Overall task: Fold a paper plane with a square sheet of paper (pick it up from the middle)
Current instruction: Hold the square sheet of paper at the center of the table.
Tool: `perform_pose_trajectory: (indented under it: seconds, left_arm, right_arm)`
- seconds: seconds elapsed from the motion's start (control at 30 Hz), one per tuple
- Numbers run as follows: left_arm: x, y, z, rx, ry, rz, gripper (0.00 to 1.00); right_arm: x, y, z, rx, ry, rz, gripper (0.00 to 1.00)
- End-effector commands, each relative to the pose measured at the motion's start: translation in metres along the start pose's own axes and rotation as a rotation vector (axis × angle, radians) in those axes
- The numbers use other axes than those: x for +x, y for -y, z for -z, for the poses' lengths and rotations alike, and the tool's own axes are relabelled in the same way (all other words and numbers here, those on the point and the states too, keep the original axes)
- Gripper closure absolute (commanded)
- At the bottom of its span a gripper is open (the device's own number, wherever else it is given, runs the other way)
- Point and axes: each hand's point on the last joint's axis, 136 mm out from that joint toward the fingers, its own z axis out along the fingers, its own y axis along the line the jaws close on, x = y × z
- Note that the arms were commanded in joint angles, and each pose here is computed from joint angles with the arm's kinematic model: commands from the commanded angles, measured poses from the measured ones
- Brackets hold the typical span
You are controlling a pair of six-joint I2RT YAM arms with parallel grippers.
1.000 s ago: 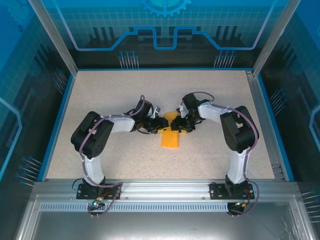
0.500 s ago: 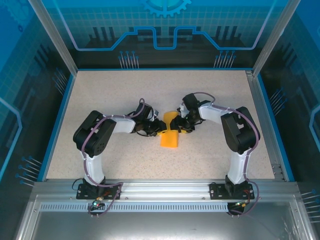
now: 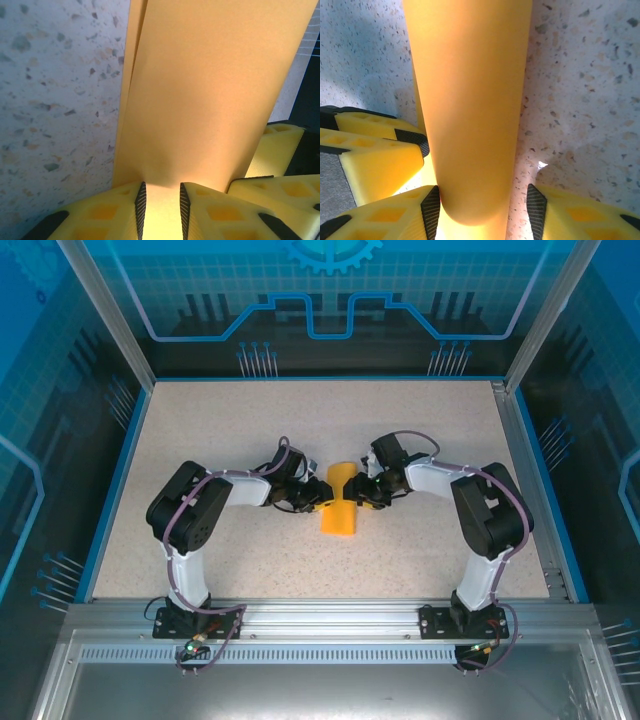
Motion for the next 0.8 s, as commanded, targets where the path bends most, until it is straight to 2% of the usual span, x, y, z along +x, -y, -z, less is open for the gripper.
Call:
perform_pose_trajectory:
  seconds: [0.0, 0.17, 0.3, 0.4, 0.57, 0.77]
  left_arm:
    - [0.007, 0.0, 0.001, -0.007, -0.005, 0.01, 0.71]
    - [0.008, 0.008, 0.005, 0.02, 0.002, -0.012, 0.69]
    - [0.006, 0.031, 0.027, 0.058, 0.077, -0.092, 0.6]
    - [-0.001, 0.035, 0.051, 0.021, 0.179, -0.118, 0.52]
    - [-0.006, 0.029, 0.08, -0.068, 0.291, -0.126, 0.49]
    - [-0.007, 0.024, 0.089, -0.085, 0.314, -0.115, 0.47]
  right_arm:
    - [-0.001, 0.002, -0.001, -0.002, 0.017, -0.017, 0.48]
    - [0.001, 0.009, -0.005, 0.017, 0.003, -0.022, 0.54]
    - [0.003, 0.016, -0.007, 0.051, -0.012, -0.02, 0.54]
    - [0.005, 0.018, -0.008, 0.063, -0.023, -0.021, 0.54]
    - [0.006, 0.027, -0.009, 0.11, -0.037, -0.035, 0.54]
    - [0.007, 0.033, -0.012, 0.153, -0.05, -0.052, 0.54]
